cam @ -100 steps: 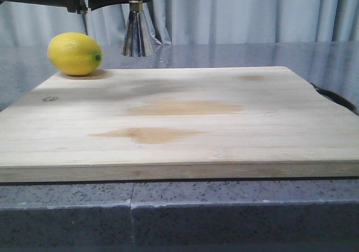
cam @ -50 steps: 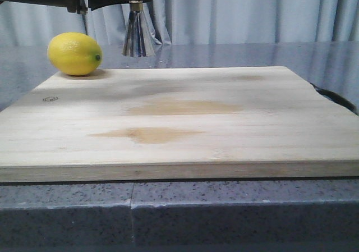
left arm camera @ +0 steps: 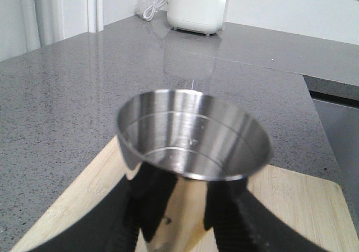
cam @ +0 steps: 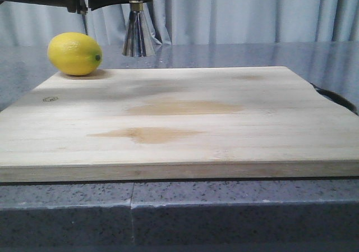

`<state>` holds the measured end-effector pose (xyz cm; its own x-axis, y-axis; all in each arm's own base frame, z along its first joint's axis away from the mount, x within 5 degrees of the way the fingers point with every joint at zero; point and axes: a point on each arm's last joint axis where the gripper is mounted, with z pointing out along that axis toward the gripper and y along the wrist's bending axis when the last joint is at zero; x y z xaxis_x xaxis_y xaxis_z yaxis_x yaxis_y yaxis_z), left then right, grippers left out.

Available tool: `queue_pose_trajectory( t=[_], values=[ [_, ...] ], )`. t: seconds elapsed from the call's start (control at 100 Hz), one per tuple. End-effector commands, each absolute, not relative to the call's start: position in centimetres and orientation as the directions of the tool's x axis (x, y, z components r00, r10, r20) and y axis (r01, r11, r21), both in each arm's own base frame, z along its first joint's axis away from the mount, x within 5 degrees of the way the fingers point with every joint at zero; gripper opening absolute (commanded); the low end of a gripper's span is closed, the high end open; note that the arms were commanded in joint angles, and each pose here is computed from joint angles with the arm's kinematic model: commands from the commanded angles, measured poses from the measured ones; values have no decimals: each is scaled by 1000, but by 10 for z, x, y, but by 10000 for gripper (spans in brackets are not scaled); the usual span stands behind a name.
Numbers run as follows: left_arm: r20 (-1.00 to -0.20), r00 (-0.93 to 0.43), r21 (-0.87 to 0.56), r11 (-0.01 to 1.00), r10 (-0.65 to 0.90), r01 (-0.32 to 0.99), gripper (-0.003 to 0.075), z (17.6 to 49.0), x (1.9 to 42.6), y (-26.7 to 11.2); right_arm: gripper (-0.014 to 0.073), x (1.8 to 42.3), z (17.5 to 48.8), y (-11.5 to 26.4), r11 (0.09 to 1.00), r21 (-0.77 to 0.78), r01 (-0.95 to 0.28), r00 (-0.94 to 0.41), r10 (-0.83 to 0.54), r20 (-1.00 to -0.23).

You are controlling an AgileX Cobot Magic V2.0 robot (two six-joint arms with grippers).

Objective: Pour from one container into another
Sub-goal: 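Tilt the beaker with the right gripper, pouring liquid into the jigger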

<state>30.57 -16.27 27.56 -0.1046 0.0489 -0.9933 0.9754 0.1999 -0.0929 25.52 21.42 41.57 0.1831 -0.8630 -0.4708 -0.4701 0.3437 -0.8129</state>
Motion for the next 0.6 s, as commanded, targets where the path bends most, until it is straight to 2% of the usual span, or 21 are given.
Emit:
queue_pose_trajectory(
  t=[0.0, 0.59],
  values=[
    [-995, -44, -58, 153, -95, 987, 250, 312, 297, -161, 319, 247, 446, 209, 347, -859, -377, 285, -839, -464],
    [-995, -44, -58, 153, -95, 987, 250, 312, 297, -161, 320, 247, 446, 209, 260, -902, -345, 323, -869, -374]
  ],
)
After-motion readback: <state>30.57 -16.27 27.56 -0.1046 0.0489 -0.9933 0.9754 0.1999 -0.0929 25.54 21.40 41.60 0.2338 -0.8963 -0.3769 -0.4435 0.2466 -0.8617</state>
